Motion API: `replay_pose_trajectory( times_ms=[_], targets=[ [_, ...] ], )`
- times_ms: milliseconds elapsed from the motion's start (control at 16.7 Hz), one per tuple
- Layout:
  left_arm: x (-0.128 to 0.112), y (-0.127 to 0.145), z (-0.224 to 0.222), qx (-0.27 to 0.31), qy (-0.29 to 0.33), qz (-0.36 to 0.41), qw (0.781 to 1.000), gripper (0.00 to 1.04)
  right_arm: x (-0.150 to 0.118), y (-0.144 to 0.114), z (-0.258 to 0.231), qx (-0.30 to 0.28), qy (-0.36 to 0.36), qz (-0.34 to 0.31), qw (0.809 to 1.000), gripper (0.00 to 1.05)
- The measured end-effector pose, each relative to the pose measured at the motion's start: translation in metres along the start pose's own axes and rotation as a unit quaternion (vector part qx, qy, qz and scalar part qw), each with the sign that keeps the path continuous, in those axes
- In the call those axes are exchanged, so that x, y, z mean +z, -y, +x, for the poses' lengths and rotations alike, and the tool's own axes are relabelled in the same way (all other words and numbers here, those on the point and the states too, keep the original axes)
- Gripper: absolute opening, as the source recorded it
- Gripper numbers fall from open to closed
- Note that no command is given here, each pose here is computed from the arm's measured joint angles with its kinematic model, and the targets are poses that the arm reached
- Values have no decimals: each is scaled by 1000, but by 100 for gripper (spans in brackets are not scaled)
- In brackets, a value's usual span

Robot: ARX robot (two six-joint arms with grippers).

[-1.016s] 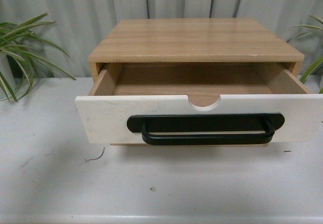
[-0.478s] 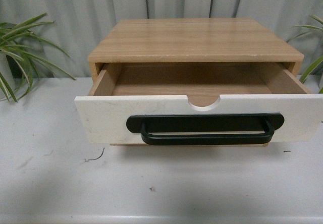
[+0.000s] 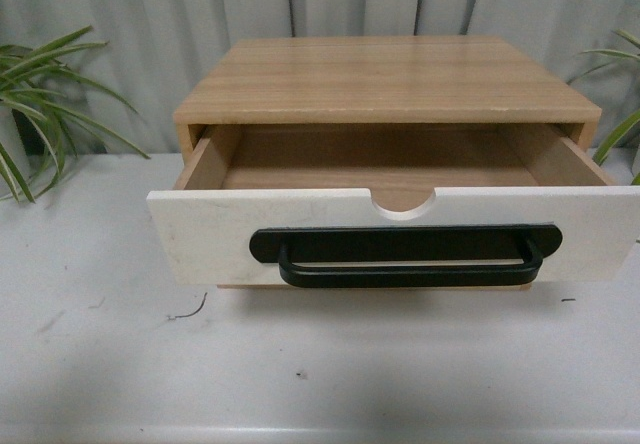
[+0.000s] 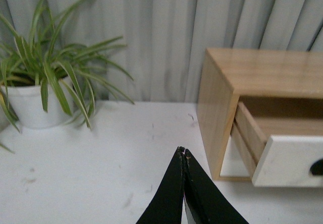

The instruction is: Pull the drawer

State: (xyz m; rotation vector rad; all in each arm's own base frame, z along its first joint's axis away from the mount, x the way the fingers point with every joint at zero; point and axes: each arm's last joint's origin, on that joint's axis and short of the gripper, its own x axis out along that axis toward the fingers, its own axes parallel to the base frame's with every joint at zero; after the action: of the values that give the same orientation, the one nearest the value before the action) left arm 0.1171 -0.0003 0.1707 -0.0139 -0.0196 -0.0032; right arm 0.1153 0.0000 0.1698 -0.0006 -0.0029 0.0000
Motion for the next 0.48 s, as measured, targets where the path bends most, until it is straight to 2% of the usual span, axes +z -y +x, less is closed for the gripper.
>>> replay_pose_trajectory(
  times_ms=[478],
  targets=[
    [-1, 0, -8, 0, -5, 0, 1000, 2, 0, 0, -8, 0, 4, 0, 1000, 2]
  ],
)
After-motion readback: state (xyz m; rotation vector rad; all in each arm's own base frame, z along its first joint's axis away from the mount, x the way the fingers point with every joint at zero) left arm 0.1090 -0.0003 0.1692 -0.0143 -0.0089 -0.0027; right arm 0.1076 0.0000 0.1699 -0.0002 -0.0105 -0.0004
